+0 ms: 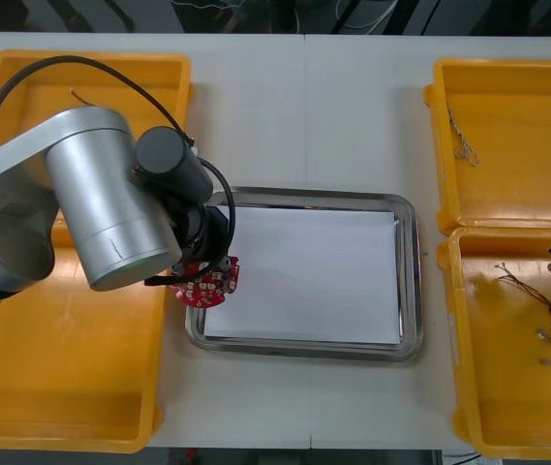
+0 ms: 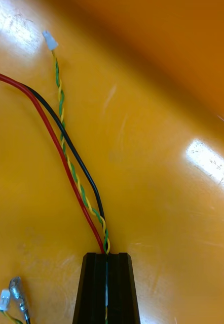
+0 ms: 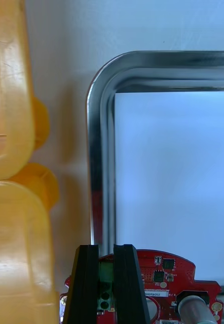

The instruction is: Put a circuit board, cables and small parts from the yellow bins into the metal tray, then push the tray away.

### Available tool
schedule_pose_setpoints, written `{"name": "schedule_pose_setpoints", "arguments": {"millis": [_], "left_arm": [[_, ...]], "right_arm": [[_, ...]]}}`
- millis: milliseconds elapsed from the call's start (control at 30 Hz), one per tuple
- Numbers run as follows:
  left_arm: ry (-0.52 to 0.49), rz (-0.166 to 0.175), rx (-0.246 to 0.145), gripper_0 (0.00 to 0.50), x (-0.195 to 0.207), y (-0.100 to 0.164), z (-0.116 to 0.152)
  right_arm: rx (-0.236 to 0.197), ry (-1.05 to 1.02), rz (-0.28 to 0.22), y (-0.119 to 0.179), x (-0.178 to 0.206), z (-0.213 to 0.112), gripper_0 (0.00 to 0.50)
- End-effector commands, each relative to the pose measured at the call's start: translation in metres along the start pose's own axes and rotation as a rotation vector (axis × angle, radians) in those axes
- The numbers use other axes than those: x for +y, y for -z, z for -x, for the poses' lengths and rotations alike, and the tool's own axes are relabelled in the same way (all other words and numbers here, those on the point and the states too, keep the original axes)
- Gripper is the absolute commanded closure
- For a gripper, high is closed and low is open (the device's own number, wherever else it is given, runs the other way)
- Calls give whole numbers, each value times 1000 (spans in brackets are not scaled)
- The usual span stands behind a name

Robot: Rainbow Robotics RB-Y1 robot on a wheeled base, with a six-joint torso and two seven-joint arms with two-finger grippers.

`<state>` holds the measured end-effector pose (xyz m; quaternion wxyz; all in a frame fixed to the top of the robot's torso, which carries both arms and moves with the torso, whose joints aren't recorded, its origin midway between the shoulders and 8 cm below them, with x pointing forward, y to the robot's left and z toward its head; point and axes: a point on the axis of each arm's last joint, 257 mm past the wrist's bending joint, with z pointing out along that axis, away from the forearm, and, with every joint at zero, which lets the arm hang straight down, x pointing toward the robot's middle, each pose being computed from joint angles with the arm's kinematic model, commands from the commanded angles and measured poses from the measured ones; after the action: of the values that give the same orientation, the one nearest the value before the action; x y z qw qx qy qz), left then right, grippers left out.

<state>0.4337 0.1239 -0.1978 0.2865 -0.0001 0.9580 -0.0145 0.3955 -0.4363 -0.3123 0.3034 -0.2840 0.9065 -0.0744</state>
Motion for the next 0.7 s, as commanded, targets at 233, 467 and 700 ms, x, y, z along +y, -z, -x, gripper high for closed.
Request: {"name": "schedule_pose_setpoints", "arguments": {"millis": [233, 467, 700], "left_arm": [[-15, -51, -62, 500, -60, -24, 4], [-4, -45, -36, 500, -65, -49, -11], [-10, -38, -34, 500, -67, -56, -21]], "right_arm": [[54, 95, -43, 69, -31, 12, 500], [94, 112, -41, 114, -37, 27, 500], [133, 133, -19, 140, -29, 32, 500]]}}
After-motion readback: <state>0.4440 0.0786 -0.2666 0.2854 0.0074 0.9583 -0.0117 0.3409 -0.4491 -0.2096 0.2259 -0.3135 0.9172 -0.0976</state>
